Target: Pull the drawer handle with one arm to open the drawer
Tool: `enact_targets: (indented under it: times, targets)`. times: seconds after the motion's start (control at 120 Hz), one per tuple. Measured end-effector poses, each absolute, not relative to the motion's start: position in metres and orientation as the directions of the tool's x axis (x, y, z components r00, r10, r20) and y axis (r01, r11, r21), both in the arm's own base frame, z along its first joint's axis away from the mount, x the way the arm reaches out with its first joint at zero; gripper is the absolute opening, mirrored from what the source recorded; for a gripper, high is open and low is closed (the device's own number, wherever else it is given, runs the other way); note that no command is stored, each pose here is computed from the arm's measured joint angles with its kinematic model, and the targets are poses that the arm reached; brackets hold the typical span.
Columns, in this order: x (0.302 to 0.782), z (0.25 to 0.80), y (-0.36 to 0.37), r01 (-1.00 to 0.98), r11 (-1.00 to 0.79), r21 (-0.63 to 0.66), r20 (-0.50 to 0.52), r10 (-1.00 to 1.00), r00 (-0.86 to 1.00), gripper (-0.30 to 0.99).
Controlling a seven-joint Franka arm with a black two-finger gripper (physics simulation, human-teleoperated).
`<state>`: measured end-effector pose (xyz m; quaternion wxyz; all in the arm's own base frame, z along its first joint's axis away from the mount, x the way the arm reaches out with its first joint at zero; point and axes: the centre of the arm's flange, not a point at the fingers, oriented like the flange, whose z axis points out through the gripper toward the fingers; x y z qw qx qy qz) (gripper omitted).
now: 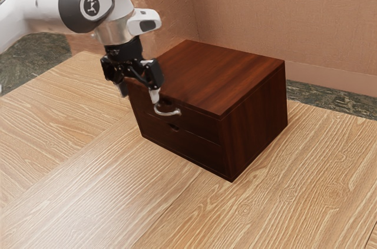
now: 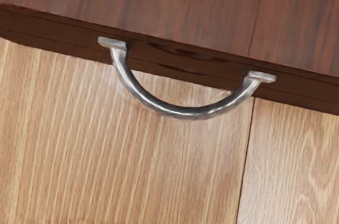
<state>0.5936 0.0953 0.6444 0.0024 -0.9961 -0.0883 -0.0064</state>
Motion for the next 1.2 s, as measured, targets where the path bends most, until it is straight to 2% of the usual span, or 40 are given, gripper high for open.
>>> enact_targets:
  times: [0.067,0.325,0.425,0.508,0.625,0.792,0.892,0.992,1.2]
  targets:
    - [0.59,0.644,0.119,0.215,-0.977,-0.001,-0.004,0.215,0.977,0.69]
    - [0.586,0.644,0.118,0.207,-0.978,0.008,-0.045,0.207,0.977,0.69]
    - [0.543,0.741,0.103,0.093,-0.995,0.022,0.144,0.095,0.985,0.69]
    - [0.537,0.762,0.08,-0.101,-0.995,0.001,0.204,-0.099,0.974,0.69]
    - [0.561,0.738,0.056,-0.334,-0.942,-0.03,0.174,-0.334,0.926,0.69]
    - [0.596,0.687,0.072,-0.517,-0.854,-0.061,0.077,-0.52,0.851,0.69]
    - [0.606,0.669,0.068,-0.635,-0.77,-0.061,0.051,-0.637,0.769,0.69]
    - [0.606,0.651,0.059,-0.736,-0.674,-0.056,0.035,-0.738,0.674,0.69]
    - [0.573,0.631,0.049,-0.878,-0.471,-0.086,0.059,-0.882,0.467,0.69]
